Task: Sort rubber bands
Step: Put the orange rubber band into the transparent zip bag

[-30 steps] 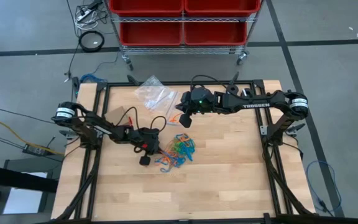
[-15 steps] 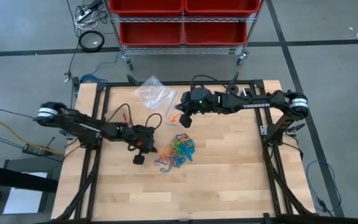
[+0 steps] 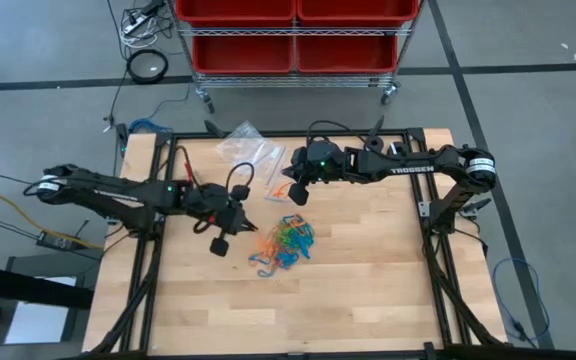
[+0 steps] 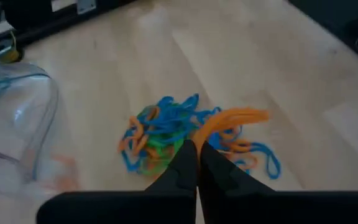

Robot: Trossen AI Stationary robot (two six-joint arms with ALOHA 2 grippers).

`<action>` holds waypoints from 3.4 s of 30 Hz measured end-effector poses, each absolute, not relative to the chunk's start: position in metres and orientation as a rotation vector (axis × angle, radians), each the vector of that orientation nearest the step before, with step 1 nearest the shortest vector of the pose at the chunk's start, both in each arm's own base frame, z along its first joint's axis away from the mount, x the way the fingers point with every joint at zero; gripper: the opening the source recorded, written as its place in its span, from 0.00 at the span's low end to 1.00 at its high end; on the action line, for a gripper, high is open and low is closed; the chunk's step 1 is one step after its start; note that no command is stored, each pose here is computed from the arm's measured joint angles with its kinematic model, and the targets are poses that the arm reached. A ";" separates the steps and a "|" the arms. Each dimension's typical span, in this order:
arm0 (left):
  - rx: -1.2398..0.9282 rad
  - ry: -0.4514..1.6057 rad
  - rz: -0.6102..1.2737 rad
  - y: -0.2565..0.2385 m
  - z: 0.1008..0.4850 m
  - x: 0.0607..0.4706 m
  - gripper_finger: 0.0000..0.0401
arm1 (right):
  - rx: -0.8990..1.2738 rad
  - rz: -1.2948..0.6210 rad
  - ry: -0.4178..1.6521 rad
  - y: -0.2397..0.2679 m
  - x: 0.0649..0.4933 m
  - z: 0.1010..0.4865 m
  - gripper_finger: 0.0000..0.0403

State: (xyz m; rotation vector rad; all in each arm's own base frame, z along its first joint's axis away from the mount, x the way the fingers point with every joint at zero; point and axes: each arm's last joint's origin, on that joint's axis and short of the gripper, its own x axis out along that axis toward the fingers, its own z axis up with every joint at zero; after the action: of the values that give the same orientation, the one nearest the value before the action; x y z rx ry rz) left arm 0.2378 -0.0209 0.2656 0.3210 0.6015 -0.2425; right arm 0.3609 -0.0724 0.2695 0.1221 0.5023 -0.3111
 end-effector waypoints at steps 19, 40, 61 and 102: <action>0.781 0.620 0.208 -0.008 0.315 0.267 0.01 | 0.144 -0.316 0.469 -0.073 0.362 0.272 0.00; 0.998 0.704 0.283 -0.005 0.330 0.297 0.02 | 0.183 -0.289 0.487 -0.065 0.363 0.270 0.00; 1.016 0.838 0.184 -0.006 0.309 0.299 0.22 | 0.200 -0.274 0.456 -0.067 0.364 0.273 0.00; 0.071 0.567 -0.069 -0.027 0.159 0.219 0.50 | 0.227 -0.290 0.477 -0.082 0.360 0.271 0.00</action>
State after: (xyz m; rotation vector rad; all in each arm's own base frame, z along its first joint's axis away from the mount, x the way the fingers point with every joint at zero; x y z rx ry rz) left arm 0.2191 -0.0268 0.1587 0.0707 0.5668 -0.0694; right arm 0.3596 -0.0819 0.2707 0.2266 0.4769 -0.2899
